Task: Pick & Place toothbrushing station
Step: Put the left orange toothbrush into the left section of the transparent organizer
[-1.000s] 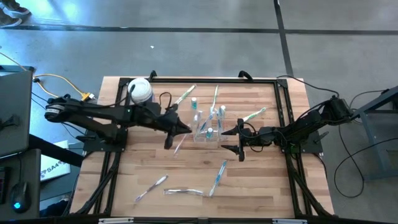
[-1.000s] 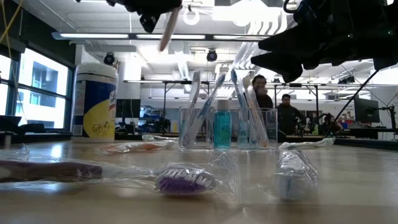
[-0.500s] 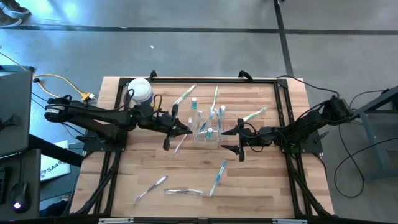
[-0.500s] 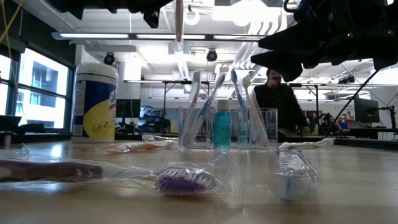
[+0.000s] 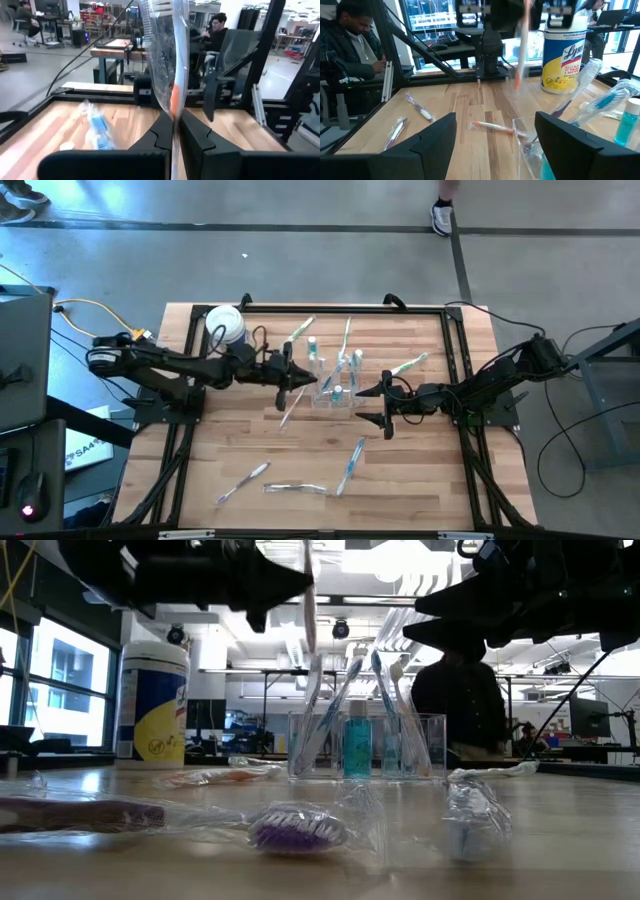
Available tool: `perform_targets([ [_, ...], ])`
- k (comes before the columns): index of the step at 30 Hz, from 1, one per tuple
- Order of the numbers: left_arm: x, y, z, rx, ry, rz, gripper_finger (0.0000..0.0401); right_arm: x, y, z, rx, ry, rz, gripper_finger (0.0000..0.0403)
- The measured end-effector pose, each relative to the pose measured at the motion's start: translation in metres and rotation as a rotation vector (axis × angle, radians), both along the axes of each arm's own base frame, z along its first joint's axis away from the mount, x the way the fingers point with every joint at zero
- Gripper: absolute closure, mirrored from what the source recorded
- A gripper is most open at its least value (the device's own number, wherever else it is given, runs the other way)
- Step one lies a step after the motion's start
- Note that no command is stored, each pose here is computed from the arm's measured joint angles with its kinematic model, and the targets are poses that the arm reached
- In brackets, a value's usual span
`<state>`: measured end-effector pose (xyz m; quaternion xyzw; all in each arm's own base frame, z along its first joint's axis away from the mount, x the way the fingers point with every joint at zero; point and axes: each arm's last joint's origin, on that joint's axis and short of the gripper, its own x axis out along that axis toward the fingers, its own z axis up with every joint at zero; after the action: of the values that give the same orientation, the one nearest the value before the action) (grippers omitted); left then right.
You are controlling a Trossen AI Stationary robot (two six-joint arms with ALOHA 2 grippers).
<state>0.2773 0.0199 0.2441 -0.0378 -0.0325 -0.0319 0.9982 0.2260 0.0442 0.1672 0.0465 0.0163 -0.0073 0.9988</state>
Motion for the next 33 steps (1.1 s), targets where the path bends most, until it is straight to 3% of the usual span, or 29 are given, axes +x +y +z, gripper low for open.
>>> perform_targets([
  [14,0.009,0.023,-0.024,-0.011,0.067,0.072,0.0393,0.0,0.0,-0.001,-0.002,0.009,0.003,0.014],
  [33,0.019,0.025,-0.041,-0.032,0.063,0.005,0.0393,0.0,0.0,-0.002,-0.004,0.017,0.0,0.014],
])
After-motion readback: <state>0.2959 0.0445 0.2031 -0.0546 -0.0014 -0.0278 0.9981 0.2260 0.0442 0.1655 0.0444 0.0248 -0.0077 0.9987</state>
